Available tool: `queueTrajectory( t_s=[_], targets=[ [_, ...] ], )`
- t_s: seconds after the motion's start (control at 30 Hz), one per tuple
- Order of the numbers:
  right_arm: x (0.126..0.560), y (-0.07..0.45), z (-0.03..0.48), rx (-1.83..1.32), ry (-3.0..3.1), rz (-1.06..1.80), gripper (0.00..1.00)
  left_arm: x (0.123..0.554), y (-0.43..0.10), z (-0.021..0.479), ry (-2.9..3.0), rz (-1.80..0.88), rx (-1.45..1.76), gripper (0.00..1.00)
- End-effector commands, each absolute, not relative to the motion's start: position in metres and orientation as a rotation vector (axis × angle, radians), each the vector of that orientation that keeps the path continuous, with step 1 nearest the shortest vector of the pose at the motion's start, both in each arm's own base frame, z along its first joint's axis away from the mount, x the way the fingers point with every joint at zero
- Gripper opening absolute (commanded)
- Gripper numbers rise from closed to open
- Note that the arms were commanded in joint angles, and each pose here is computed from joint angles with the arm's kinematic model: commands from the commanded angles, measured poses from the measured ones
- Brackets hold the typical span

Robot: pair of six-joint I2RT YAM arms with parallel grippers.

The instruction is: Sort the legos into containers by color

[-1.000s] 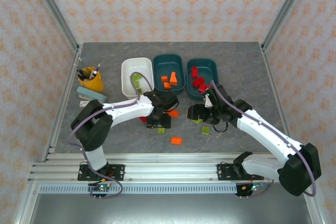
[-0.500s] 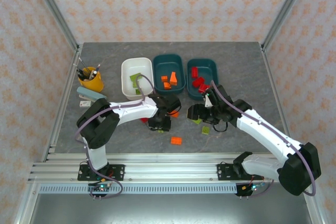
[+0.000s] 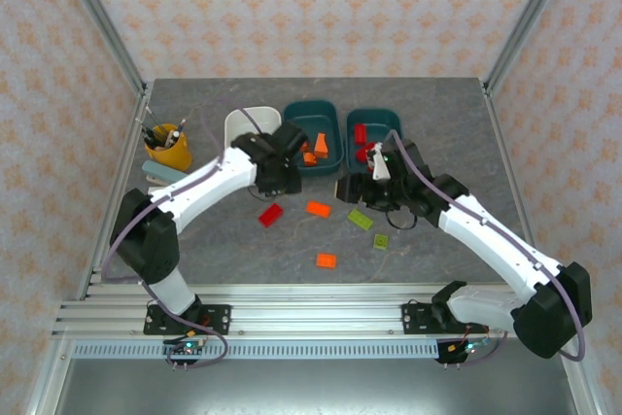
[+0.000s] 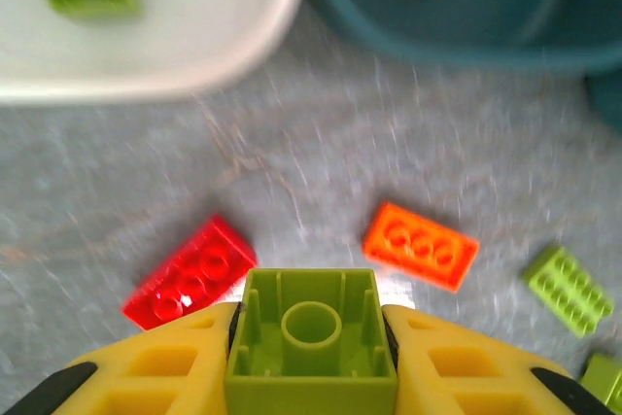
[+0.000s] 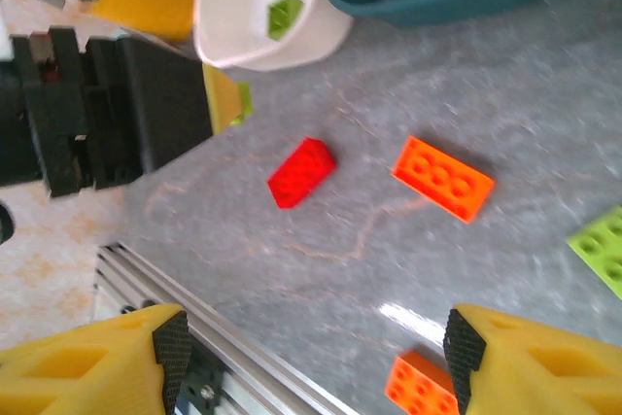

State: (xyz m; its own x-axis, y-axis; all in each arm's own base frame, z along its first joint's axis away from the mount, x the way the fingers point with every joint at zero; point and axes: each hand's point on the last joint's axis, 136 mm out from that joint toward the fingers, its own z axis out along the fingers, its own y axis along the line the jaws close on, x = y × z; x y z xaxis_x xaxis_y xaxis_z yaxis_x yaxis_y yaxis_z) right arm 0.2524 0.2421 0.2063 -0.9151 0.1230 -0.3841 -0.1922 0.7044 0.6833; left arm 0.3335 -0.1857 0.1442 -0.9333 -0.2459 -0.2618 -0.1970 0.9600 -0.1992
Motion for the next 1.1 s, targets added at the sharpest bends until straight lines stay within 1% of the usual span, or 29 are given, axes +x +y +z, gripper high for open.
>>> queueTrajectory(
  t_s=[0.0, 0.2, 0.37, 0.53, 0.7, 0.73, 0.83, 0.93, 1.07],
  targets=[
    [0.275, 0.266, 0.236, -0.087, 2.376, 1.185, 0.72, 0.353, -0.161, 0.144, 2.842, -0.171, -0.338, 0.36],
    [0.299, 0.283, 0.237, -0.094, 2.383, 1.183, 0.71, 0.406, -0.133, 0.131, 2.833, -0.173, -0.451, 0.36],
    [0.311, 0.29, 0.231, -0.086, 2.41, 1.175, 0.71, 0.435, -0.129, 0.097, 2.891, -0.152, -0.468, 0.36],
    [0.314, 0.293, 0.222, -0.091, 2.45, 1.157, 0.71, 0.446, -0.133, 0.078, 2.921, -0.151, -0.483, 0.37],
    [0.315, 0.294, 0.211, -0.091, 2.489, 1.143, 0.71, 0.437, -0.13, 0.063, 2.964, -0.117, -0.509, 0.38],
    [0.315, 0.294, 0.208, -0.086, 2.499, 1.139, 0.71, 0.434, -0.129, 0.061, 2.969, -0.107, -0.513, 0.39],
    [0.317, 0.295, 0.202, -0.079, 2.521, 1.122, 0.71, 0.429, -0.127, 0.061, 2.977, -0.101, -0.516, 0.5],
    [0.319, 0.292, 0.197, -0.077, 2.538, 1.08, 0.71, 0.428, -0.127, 0.069, 2.961, -0.115, -0.516, 0.58],
    [0.319, 0.284, 0.19, -0.079, 2.563, 1.006, 0.72, 0.429, -0.128, 0.09, 2.923, -0.144, -0.516, 0.63]
  ],
)
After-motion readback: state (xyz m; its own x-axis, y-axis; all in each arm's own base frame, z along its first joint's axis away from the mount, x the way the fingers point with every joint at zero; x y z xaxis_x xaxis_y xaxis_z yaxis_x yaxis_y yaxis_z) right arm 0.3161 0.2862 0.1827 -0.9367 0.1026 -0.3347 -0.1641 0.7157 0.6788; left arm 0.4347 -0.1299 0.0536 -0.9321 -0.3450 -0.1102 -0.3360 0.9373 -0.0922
